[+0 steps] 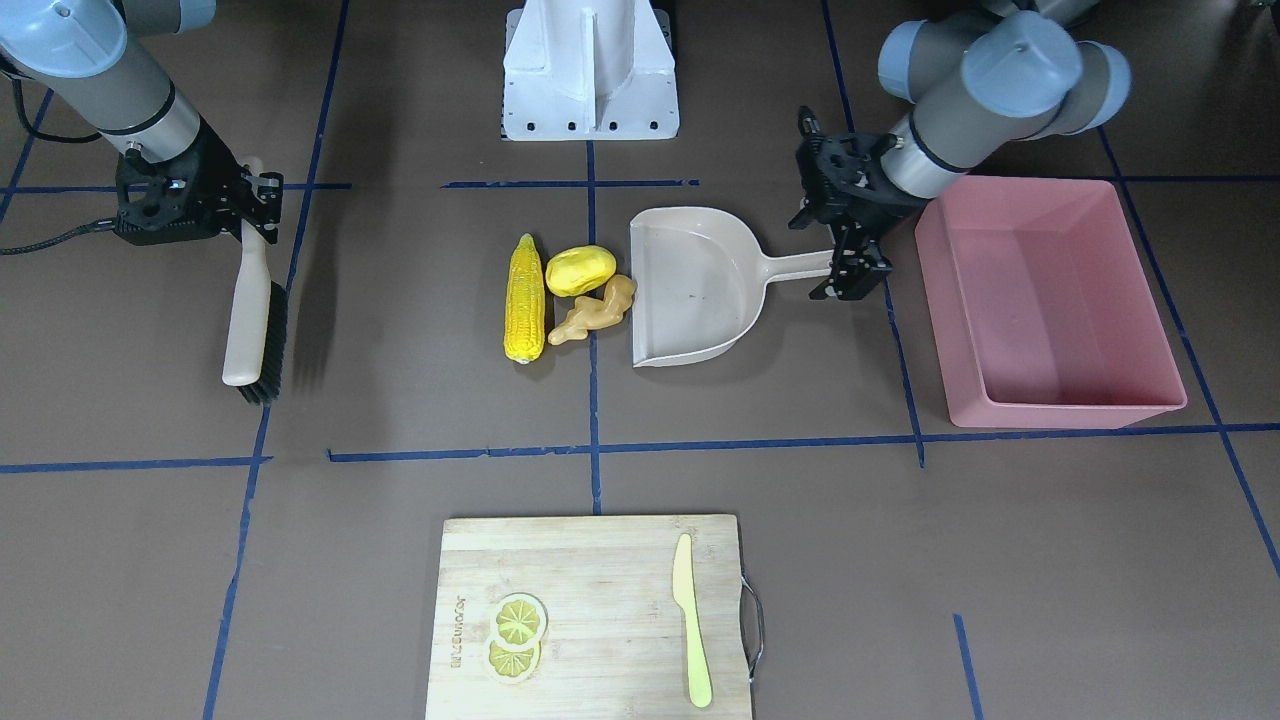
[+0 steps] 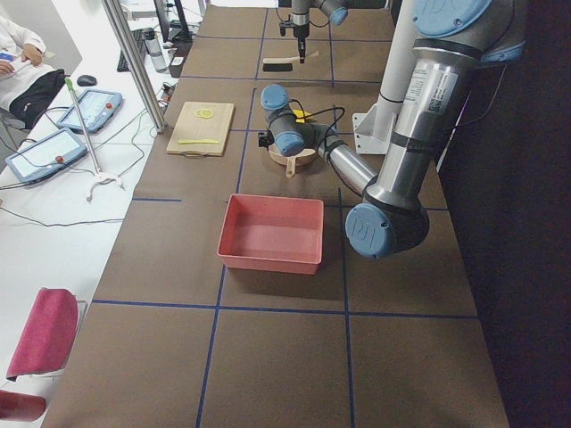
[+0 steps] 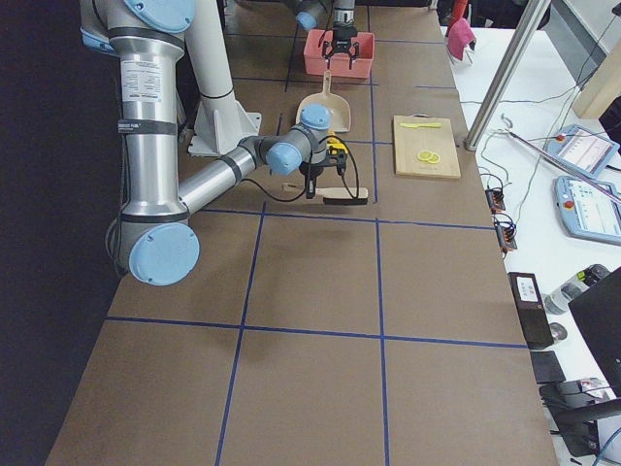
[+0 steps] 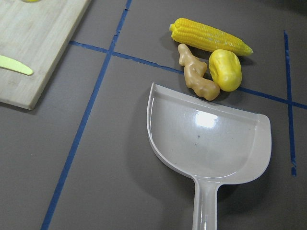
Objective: Sweep and dump trash into bin
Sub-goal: 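Grasp the beige dustpan handle with the left gripper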
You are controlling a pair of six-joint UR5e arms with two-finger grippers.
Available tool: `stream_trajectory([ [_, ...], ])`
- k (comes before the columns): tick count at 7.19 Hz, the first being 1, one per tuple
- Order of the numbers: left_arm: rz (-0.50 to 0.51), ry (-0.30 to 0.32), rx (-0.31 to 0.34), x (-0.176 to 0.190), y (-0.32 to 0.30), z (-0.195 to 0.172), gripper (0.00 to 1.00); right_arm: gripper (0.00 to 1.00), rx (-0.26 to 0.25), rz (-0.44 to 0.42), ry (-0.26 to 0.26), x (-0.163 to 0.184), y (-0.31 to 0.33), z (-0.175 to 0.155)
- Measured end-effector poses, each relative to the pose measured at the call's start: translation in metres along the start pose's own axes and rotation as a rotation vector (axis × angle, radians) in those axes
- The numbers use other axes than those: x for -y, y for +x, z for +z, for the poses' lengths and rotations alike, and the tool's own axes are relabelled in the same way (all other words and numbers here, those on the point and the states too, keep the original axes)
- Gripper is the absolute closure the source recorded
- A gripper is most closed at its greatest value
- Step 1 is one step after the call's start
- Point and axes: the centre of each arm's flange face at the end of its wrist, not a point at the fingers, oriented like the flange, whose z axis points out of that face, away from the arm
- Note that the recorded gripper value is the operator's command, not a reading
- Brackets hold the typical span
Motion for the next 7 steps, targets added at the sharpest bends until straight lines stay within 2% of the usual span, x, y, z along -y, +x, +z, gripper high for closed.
stream_trajectory([
  [3,0.06,-0.019,0.025,0.007,0.032,0.047,0.0,1.0,0.0,0.004,0.0,0.0,-0.001,0.001],
  [7,0.066,-0.031,0.02,-0.005,0.035,0.059,0.0,1.0,-0.007,0.0,0.005,-0.001,-0.003,0.003],
])
